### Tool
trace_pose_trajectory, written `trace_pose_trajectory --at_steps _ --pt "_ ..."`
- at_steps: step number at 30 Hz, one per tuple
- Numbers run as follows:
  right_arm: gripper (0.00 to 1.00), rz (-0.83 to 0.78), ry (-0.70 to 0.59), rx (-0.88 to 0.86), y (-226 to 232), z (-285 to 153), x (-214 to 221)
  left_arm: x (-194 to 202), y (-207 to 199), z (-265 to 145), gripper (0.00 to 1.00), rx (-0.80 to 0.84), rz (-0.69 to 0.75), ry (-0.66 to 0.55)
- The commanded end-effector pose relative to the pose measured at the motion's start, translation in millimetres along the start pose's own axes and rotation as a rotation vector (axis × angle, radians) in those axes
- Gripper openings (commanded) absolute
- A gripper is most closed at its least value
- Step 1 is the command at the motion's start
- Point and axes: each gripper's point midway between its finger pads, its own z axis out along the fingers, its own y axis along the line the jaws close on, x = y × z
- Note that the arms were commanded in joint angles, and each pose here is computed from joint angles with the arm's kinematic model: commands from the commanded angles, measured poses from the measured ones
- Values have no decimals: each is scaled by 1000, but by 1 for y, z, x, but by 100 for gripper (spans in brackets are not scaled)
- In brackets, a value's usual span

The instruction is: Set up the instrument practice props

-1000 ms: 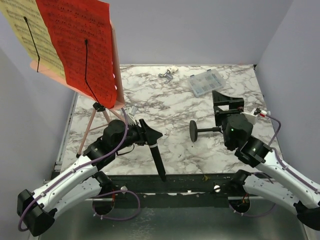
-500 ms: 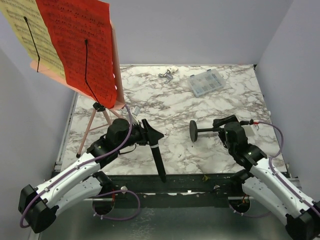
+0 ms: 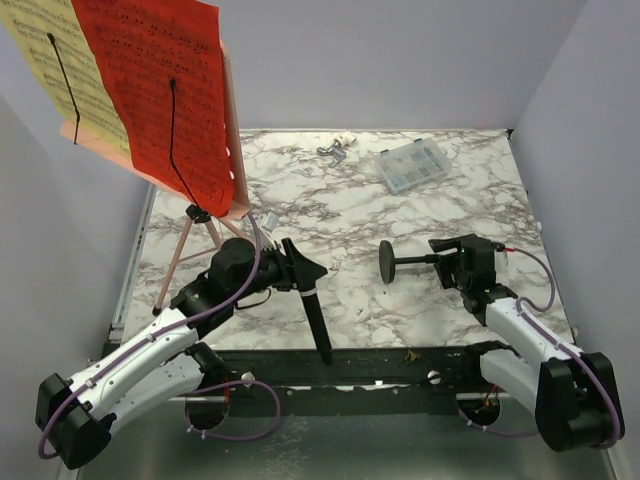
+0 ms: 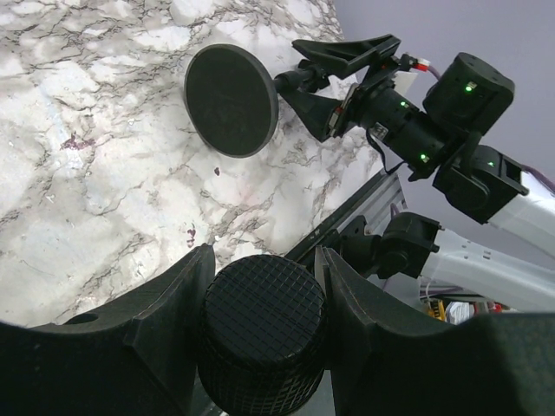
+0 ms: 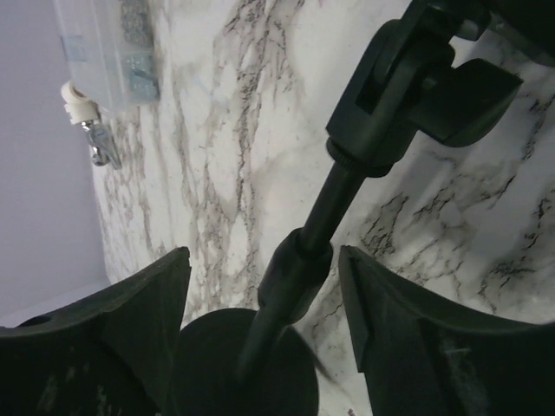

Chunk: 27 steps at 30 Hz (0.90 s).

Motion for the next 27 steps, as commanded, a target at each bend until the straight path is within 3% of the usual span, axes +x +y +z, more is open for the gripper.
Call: trace_pose_trajectory --at_steps 1,4,6,10,12,16,20,27 --pt "68 84 -6 -62 10 13 0 -7 -11 -1 0 34 10 -8" --pt "53 84 -35 -55 6 21 -4 -8 -12 0 0 34 11 -8" --pt "34 67 -59 -44 4 25 -7 -8 -12 0 0 33 13 -8" --pt "19 33 -94 -12 -6 32 -12 -9 -13 1 0 34 17 -6" --pt "2 -39 -114 -46 1 32 -16 -9 -13 1 0 32 17 -5" --pt "1 -257 -189 -196 35 22 -29 -9 -13 0 0 31 16 -7" --pt "1 -498 -356 -301 76 -7 -34 -11 -12 0 0 21 21 -16" --pt "0 -750 -610 -331 119 -44 -8 -14 -10 1 0 7 29 -28"
